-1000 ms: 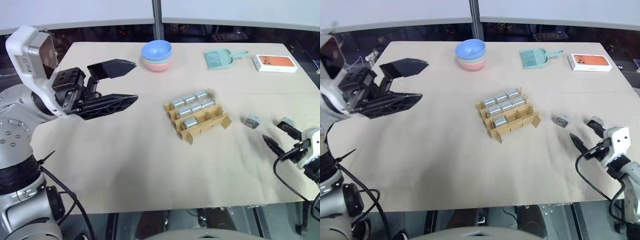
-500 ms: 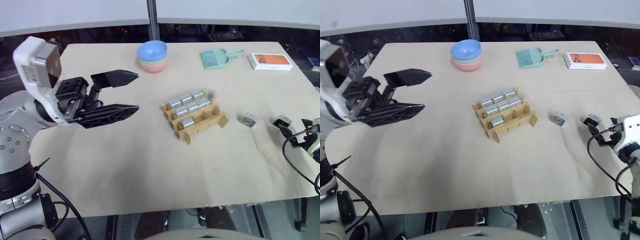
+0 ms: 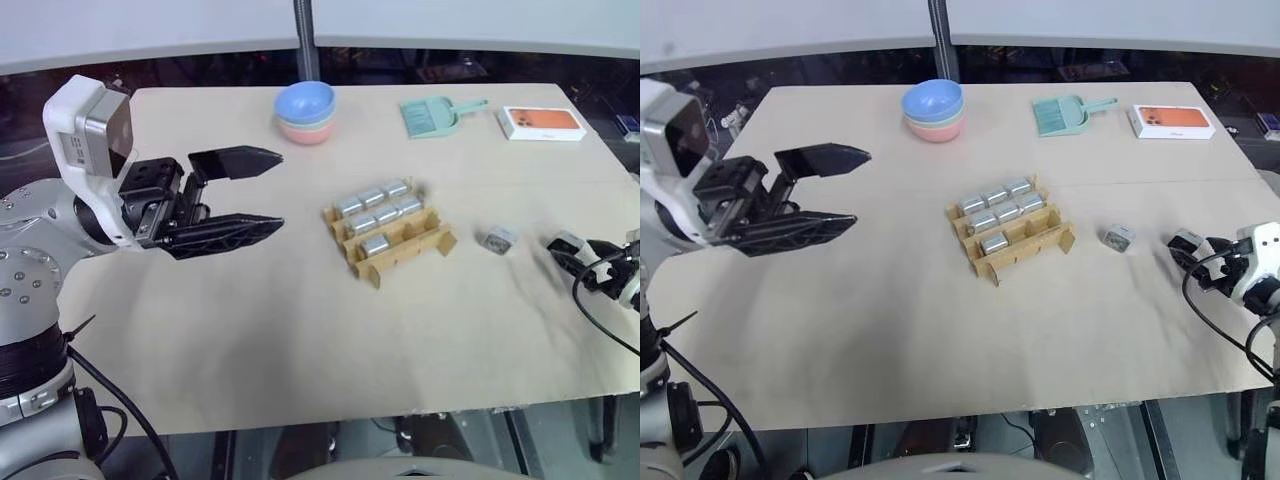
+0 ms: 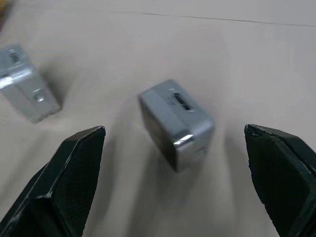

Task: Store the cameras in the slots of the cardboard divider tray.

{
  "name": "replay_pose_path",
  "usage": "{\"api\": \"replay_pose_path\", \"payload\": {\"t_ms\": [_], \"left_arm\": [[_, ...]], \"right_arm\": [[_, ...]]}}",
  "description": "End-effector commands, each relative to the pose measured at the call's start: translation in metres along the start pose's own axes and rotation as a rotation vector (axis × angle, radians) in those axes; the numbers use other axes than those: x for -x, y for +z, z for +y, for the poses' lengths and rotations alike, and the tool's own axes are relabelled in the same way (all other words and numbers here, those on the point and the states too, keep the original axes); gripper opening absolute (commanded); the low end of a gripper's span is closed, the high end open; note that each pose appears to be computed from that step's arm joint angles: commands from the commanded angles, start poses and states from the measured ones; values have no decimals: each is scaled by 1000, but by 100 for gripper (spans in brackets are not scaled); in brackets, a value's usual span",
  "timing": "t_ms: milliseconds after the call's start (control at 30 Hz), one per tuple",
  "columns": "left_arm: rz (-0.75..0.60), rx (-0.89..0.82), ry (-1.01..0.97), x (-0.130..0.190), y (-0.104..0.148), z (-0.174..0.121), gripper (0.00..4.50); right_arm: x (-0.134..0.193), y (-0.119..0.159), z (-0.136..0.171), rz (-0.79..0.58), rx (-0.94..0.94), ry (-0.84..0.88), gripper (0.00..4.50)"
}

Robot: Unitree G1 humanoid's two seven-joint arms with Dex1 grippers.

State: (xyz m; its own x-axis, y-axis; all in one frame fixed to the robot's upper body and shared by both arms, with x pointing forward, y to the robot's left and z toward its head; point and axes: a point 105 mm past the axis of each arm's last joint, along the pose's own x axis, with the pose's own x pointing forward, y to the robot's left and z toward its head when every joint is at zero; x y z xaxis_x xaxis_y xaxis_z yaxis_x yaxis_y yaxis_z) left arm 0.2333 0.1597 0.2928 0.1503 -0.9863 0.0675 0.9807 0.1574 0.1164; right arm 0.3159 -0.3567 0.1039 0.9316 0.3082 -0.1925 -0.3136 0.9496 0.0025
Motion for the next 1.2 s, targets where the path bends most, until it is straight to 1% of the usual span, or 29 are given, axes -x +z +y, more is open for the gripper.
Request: {"api": "replay_pose_path", "payload": {"t_ms": [33, 100, 133, 167, 200, 300, 400, 433, 700, 800, 867, 967, 1033, 1067, 1133, 1200], "left_arm": [[22, -19, -11, 0, 4, -4, 444], [44, -14, -10, 1, 0, -5, 444], [45, -15, -12, 1, -1, -5, 450], [41, -15, -13, 1, 0, -5, 450], [38, -16, -15, 1, 1, -5, 450], [45, -21, -15, 0, 0, -4, 450], [49, -20, -18, 0, 0, -5, 450], [51, -19, -18, -1, -1, -5, 450], [66, -13, -21, -2, -5, -4, 450], [69, -8, -21, -3, -6, -3, 450], [74, -3, -16, -5, -8, 0, 450], [64, 39, -11, -13, -16, 2, 450], [64, 80, -6, -24, -29, 6, 450], [80, 90, -13, -29, -36, 7, 450], [122, 71, -31, -36, -49, 9, 450], [83, 89, -42, -50, -53, 16, 450]], "right_arm": [[2, 16, -2, -35, 34, 28, 450], [0, 17, -2, -40, 41, 29, 450], [-1, 17, -1, -38, 42, 34, 409], [-3, 17, 1, -37, 44, 39, 395], [-4, 16, 2, -36, 45, 46, 363], [-7, 17, 4, -37, 47, 57, 228], [-7, 18, 4, -51, 51, 51, 72], [-7, 18, 4, -52, 52, 50, 60], [-2, 17, 7, -57, 70, 55, 61], [-1, 25, 12, -82, 93, 66, 61], [0, 39, 23, -119, 116, 102, 61], [-1, 69, 63, -195, 137, 234, 61], [1, 92, 109, -251, 105, 407, 61], [4, 97, 128, -252, 100, 490, 61], [9, 103, 156, -245, 114, 609, 61], [12, 112, 187, -238, 122, 745, 61]]}}
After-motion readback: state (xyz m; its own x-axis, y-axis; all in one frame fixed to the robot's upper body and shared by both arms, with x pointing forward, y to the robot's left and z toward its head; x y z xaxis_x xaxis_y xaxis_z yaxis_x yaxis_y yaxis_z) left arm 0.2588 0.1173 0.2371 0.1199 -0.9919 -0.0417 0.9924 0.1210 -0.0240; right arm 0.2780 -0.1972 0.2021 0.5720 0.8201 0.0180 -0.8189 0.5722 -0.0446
